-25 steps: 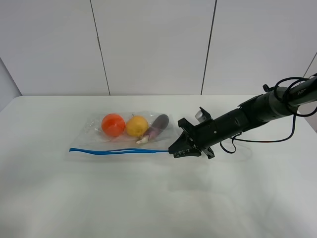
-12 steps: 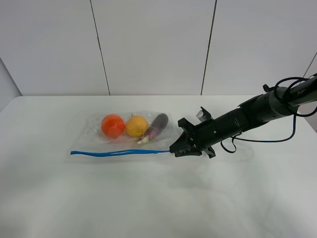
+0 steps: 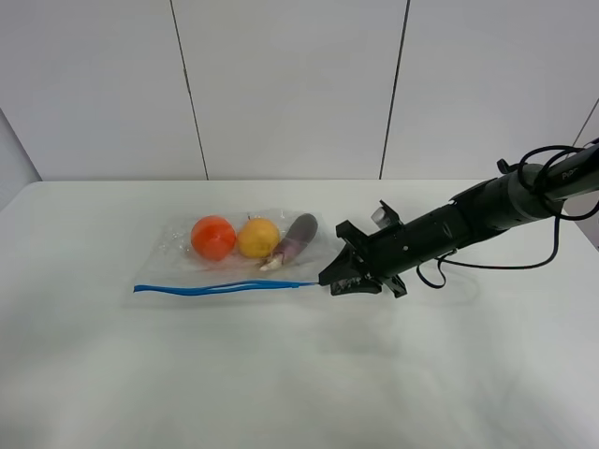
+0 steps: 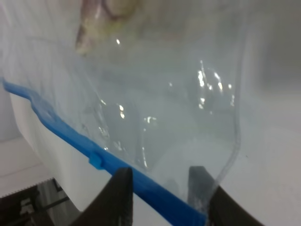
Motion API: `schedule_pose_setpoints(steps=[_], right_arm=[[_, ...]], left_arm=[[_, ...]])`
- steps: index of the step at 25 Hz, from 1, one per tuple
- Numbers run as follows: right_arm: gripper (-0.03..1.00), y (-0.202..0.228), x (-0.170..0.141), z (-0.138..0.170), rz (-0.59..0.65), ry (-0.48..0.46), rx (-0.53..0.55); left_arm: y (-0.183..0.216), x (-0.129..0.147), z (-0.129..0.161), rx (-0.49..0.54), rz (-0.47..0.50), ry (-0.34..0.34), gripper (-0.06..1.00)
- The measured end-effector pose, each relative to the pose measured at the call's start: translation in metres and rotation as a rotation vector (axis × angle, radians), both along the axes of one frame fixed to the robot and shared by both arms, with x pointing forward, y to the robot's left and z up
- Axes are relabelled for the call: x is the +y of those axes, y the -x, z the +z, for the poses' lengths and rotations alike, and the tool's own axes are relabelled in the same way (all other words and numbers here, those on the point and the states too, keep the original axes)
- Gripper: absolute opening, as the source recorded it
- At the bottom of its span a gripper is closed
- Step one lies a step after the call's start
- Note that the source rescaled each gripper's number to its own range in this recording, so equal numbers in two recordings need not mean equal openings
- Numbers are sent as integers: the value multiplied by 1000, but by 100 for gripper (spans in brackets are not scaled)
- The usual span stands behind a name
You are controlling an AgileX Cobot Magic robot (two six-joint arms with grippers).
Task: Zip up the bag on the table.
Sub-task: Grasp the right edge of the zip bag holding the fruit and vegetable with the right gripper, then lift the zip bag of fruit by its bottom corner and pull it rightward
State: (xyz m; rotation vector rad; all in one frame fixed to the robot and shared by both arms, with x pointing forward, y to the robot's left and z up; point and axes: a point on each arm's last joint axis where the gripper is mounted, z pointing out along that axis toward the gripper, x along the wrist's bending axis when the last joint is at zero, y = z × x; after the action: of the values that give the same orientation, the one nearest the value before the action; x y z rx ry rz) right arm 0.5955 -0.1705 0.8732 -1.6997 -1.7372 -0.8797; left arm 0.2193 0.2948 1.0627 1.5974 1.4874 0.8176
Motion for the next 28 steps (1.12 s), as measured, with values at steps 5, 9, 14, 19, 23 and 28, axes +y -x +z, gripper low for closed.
schedule_pose_setpoints(steps=[5, 9, 14, 19, 23, 28], right_arm=[[35, -1, 0, 0, -8, -3, -1], [31, -1, 0, 0, -15, 2, -3], [1, -2, -1, -1, -23, 9, -7], [0, -2, -1, -1, -24, 11, -8], [0, -2, 0, 0, -12, 2, -14], [0, -1, 4, 7, 31, -62, -18]], left_arm=[[0, 0, 0, 0, 0, 0, 100], [0, 0, 0, 0, 0, 0, 100], [0, 0, 0, 0, 0, 0, 100], [0, 0, 0, 0, 0, 0, 100], [0, 0, 0, 0, 0, 0, 100], [0, 0, 0, 0, 0, 0, 100]])
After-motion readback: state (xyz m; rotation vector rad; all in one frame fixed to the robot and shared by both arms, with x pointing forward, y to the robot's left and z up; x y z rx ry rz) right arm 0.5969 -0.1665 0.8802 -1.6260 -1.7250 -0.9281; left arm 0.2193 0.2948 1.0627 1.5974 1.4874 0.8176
